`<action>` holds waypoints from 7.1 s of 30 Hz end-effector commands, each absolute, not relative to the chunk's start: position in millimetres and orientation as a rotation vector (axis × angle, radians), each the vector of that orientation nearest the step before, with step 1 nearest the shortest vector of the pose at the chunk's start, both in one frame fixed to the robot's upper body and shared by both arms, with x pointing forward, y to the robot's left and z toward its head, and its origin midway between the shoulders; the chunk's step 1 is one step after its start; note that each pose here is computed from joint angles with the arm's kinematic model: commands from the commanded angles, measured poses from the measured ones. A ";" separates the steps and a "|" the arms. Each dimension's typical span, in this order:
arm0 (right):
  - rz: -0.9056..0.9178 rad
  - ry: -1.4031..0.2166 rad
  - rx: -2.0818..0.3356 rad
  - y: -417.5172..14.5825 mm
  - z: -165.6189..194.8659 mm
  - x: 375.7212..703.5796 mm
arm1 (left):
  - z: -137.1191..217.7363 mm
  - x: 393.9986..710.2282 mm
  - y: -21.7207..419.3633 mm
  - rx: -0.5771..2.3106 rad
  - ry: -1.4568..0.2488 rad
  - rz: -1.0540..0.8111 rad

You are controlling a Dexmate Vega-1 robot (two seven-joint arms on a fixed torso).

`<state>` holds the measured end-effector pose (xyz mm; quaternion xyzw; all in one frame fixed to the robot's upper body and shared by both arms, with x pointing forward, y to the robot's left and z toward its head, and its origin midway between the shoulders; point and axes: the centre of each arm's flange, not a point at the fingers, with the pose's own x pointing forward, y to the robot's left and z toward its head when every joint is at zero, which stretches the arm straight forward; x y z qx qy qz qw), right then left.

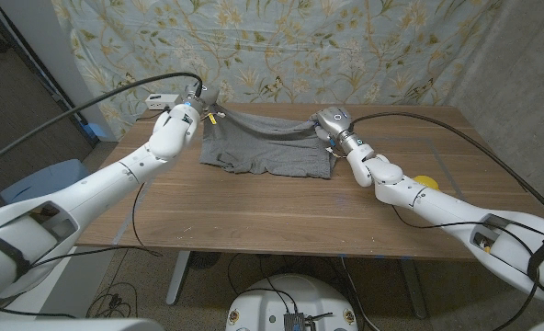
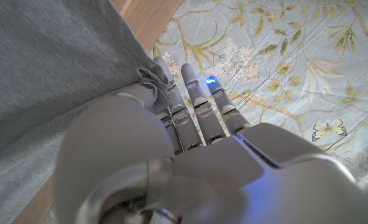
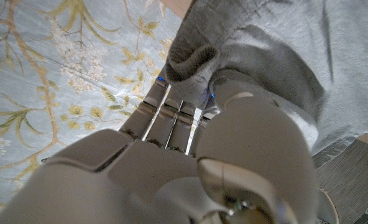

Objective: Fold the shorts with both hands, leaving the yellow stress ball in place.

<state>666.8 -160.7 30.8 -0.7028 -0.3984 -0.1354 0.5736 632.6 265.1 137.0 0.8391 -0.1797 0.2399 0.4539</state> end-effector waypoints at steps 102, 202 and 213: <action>-0.046 -0.849 -1.811 -144.3 -78.7 619.2 | 29.8 615.3 288.0 1.455 -0.293 -0.101; -0.076 -1.597 -2.313 35.7 130.0 673.1 | -41.8 665.3 272.8 1.471 -0.183 -0.273; -0.078 -1.665 -2.240 67.2 139.9 655.1 | -40.1 671.2 274.4 1.463 -0.185 -0.269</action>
